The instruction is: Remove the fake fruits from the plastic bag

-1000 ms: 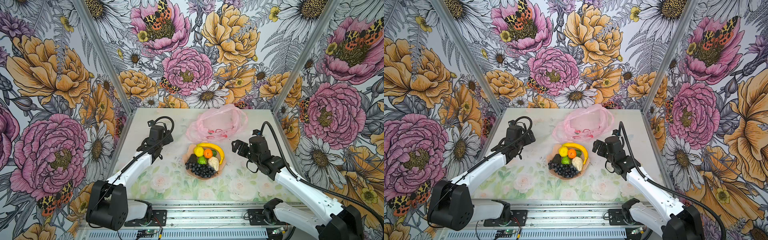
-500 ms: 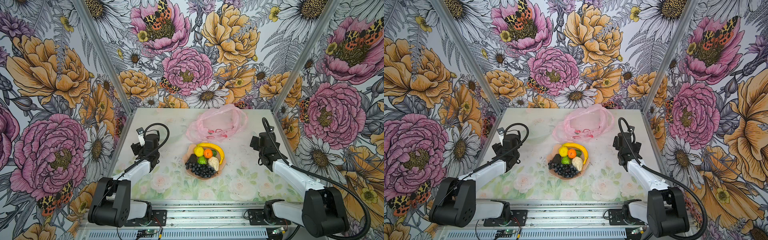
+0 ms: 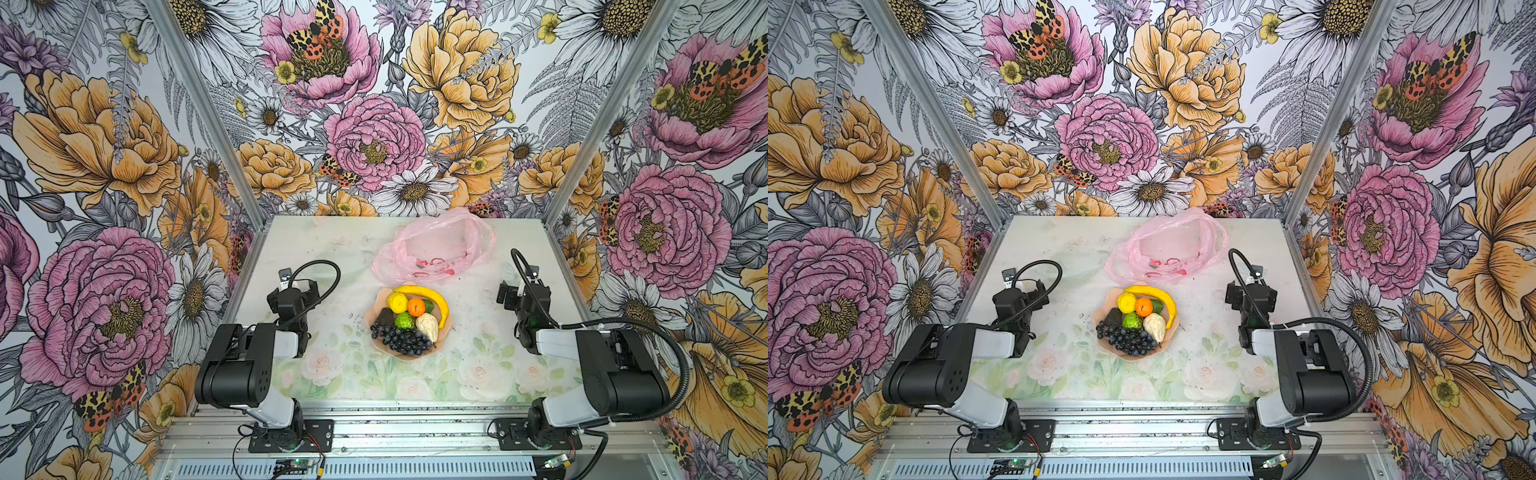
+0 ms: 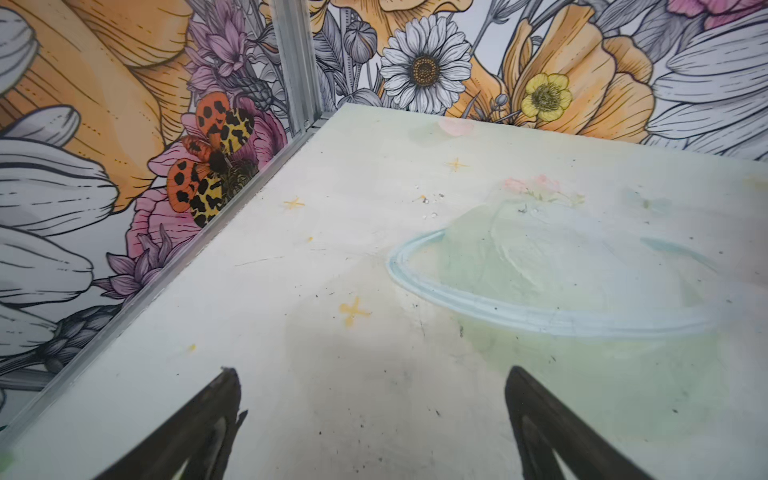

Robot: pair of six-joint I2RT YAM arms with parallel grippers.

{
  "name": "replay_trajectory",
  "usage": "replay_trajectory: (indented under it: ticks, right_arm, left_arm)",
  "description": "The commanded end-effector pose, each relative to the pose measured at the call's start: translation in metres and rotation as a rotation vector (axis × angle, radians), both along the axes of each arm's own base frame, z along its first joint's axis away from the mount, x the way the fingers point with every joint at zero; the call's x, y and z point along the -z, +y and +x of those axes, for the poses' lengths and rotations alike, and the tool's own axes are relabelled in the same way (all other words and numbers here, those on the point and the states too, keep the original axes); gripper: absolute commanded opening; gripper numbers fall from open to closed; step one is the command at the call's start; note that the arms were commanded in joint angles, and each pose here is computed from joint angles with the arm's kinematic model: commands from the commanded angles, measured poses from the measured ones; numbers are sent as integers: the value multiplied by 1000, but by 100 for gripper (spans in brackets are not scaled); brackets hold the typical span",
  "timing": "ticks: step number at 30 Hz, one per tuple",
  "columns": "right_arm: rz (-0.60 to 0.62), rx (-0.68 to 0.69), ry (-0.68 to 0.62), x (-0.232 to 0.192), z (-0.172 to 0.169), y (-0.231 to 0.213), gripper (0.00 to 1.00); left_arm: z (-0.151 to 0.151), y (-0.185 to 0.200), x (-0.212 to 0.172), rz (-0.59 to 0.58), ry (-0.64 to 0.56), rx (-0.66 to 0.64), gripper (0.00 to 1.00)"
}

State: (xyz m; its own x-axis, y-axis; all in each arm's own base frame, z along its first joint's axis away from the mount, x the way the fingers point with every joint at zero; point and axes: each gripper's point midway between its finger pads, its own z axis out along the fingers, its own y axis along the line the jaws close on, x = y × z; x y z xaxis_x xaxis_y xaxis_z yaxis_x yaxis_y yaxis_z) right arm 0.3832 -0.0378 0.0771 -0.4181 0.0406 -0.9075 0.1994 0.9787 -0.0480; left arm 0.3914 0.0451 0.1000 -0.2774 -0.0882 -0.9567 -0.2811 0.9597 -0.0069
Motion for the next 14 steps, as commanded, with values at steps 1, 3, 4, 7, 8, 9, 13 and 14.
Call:
replay_trajectory:
  ticks: [1, 3, 4, 7, 8, 9, 13, 14]
  right_arm:
    - [-13, -33, -171, -37, 15, 6, 99]
    - [-31, -75, -163, -36, 15, 15, 100]
    - [-28, -115, -160, -35, 19, 21, 99]
    - [-17, -126, -148, -34, 19, 21, 100]
    - [-18, -118, -145, -34, 20, 21, 99]
    - [2, -111, -142, -34, 22, 17, 100]
    - [-1, -121, -162, -36, 17, 19, 99]
    - [-6, -145, -174, -36, 16, 23, 99]
  left_arm:
    - [9, -12, -31, -5, -132, 76, 99]
    - [9, -12, -31, -8, -130, 76, 99]
    - [9, -12, -32, -6, -135, 76, 99]
    - [9, -11, -31, -7, -133, 76, 99]
    - [9, -12, -31, -7, -134, 77, 99]
    - [9, -11, -32, -7, -135, 76, 99]
    - [9, -12, -32, -7, -135, 76, 99]
    - [9, -12, -31, -7, -134, 77, 99]
